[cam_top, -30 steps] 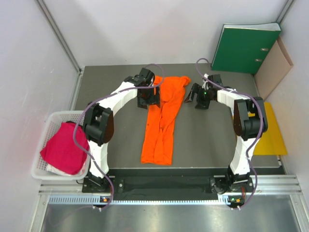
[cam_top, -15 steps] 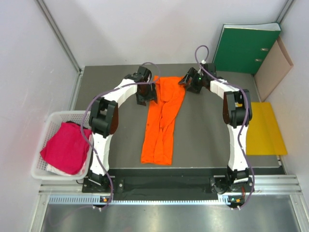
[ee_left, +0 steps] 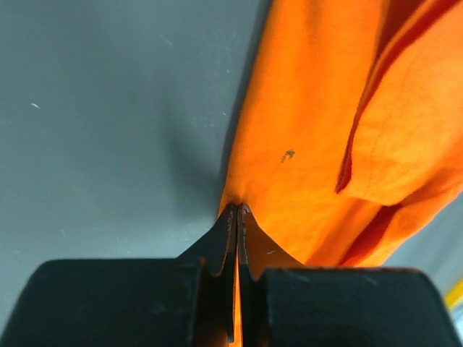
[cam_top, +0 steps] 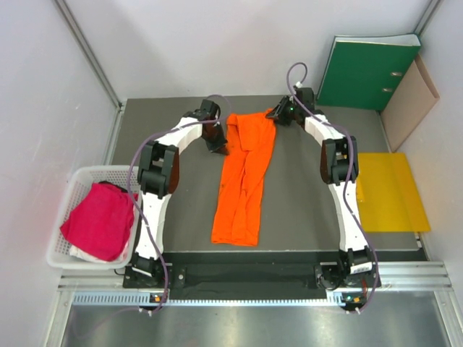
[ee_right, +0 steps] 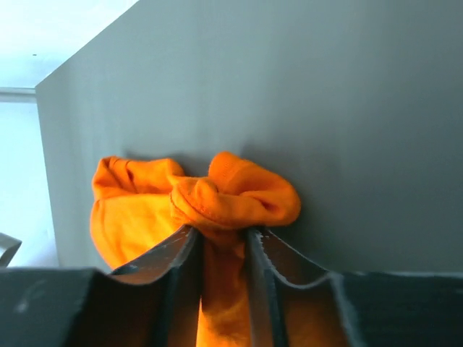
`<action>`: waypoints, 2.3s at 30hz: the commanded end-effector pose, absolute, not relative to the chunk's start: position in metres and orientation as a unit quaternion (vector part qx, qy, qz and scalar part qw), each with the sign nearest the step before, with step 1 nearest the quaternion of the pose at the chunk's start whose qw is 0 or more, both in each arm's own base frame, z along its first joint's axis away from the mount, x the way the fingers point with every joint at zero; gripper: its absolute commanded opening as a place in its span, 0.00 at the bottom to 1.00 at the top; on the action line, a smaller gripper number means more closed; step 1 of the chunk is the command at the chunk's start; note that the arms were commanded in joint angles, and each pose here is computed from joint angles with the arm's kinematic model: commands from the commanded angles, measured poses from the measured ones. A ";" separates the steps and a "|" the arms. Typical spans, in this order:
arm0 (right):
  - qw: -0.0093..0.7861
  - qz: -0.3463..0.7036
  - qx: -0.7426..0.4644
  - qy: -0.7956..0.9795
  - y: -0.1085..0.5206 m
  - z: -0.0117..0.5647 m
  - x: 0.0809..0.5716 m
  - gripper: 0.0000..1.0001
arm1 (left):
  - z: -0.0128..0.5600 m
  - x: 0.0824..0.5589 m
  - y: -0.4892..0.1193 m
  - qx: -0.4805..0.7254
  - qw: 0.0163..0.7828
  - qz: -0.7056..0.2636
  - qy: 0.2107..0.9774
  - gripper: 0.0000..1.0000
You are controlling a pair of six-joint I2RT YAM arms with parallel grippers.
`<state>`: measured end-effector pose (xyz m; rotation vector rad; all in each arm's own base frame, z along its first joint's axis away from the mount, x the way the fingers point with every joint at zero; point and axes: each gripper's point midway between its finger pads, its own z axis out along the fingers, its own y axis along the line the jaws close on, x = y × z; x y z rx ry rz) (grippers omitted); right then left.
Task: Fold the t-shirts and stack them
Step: Rotate the tshirt 90 degrees, then grab the bottom of the folded rectangular tshirt with both arms
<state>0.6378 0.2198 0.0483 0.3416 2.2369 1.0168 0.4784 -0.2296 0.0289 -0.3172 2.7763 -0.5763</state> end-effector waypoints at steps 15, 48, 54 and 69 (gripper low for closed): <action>0.492 0.312 0.026 0.812 0.216 0.175 0.646 0.94 | 0.055 0.452 -0.214 -0.145 0.171 -0.178 0.958 0.93; 0.006 0.380 0.092 0.920 0.256 0.037 0.192 0.75 | 0.043 0.195 -0.186 -0.140 0.006 -0.286 0.948 0.90; -0.059 0.371 0.117 0.919 0.281 0.013 0.152 0.70 | 0.029 0.170 -0.179 -0.148 -0.014 -0.267 0.952 0.78; -0.120 0.280 0.116 0.945 0.278 0.000 0.095 0.37 | 0.013 0.144 -0.215 -0.120 -0.033 -0.268 0.955 0.41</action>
